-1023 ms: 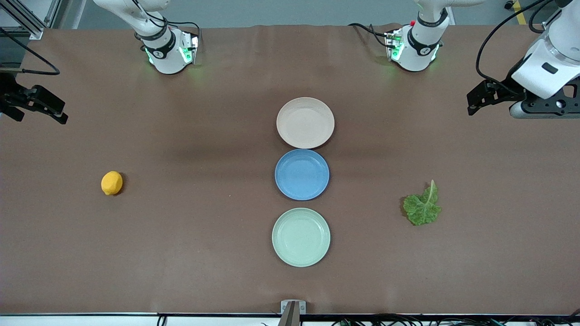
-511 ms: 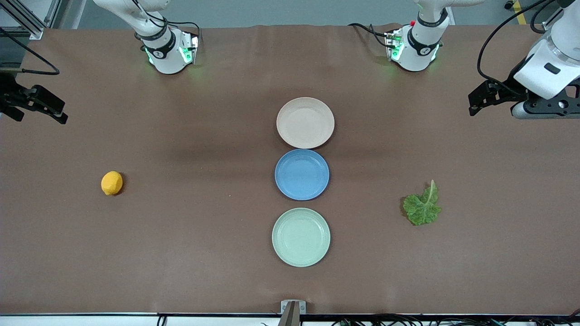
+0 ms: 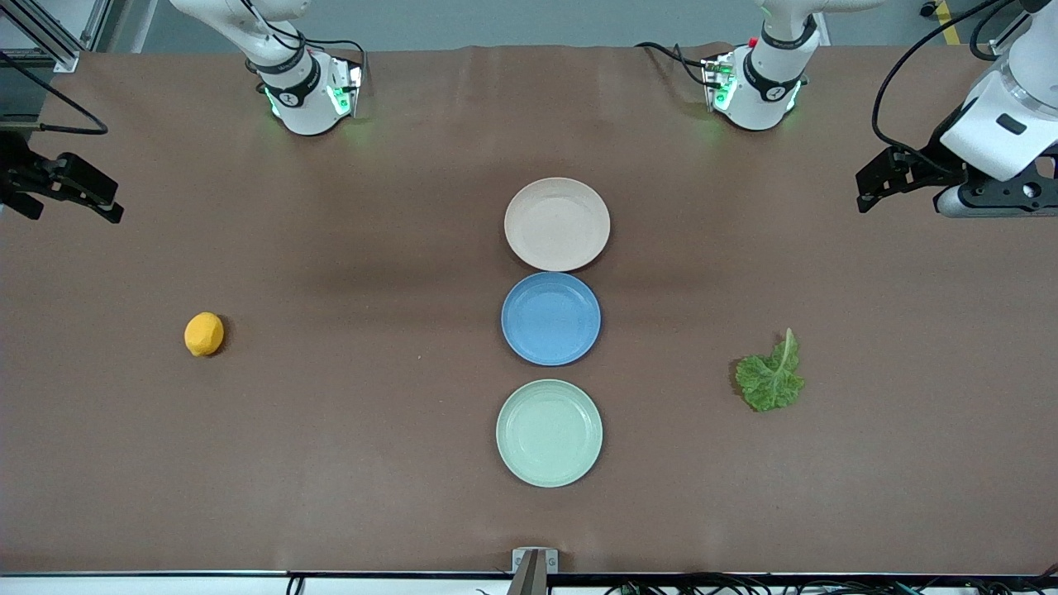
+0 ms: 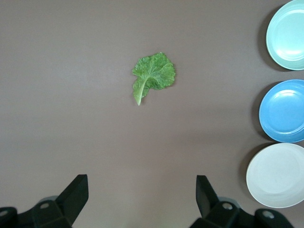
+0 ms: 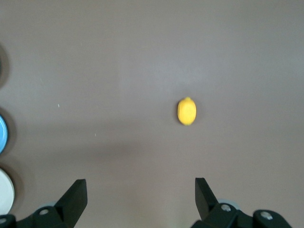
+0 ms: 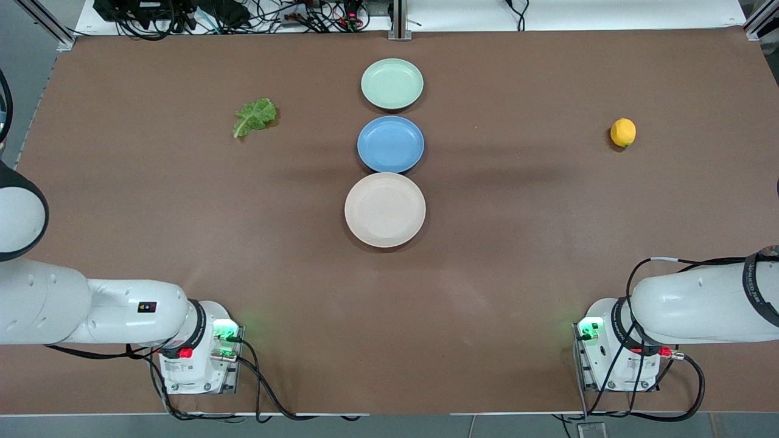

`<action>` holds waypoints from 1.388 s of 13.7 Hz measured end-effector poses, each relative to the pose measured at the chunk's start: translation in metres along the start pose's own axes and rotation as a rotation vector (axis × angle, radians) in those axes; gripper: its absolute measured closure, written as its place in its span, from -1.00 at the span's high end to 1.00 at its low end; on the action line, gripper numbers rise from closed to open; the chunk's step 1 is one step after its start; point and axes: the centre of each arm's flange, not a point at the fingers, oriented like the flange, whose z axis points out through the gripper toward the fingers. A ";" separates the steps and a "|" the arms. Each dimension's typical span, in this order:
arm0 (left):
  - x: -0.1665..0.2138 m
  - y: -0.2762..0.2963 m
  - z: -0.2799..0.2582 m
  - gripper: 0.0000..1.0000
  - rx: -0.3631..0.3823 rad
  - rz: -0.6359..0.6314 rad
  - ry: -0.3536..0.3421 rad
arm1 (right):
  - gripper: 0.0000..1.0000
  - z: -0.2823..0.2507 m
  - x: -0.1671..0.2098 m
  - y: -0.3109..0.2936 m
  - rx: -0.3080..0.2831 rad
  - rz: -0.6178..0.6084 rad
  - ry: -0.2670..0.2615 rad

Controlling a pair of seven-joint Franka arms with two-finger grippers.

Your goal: Pick lemon and lettuce from plates

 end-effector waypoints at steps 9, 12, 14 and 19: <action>0.012 0.013 0.022 1.00 -0.001 0.025 -0.040 | 1.00 0.016 -0.010 -0.002 0.001 -0.151 -0.107; 0.012 0.015 0.021 1.00 -0.001 0.027 -0.036 | 1.00 0.017 -0.010 -0.002 0.002 -0.151 -0.108; 0.012 0.011 0.018 1.00 -0.002 0.021 -0.031 | 1.00 0.018 -0.010 -0.003 0.017 -0.153 -0.111; 0.013 -0.005 0.013 1.00 -0.003 -0.008 -0.021 | 1.00 0.026 -0.009 0.009 0.121 -0.113 -0.127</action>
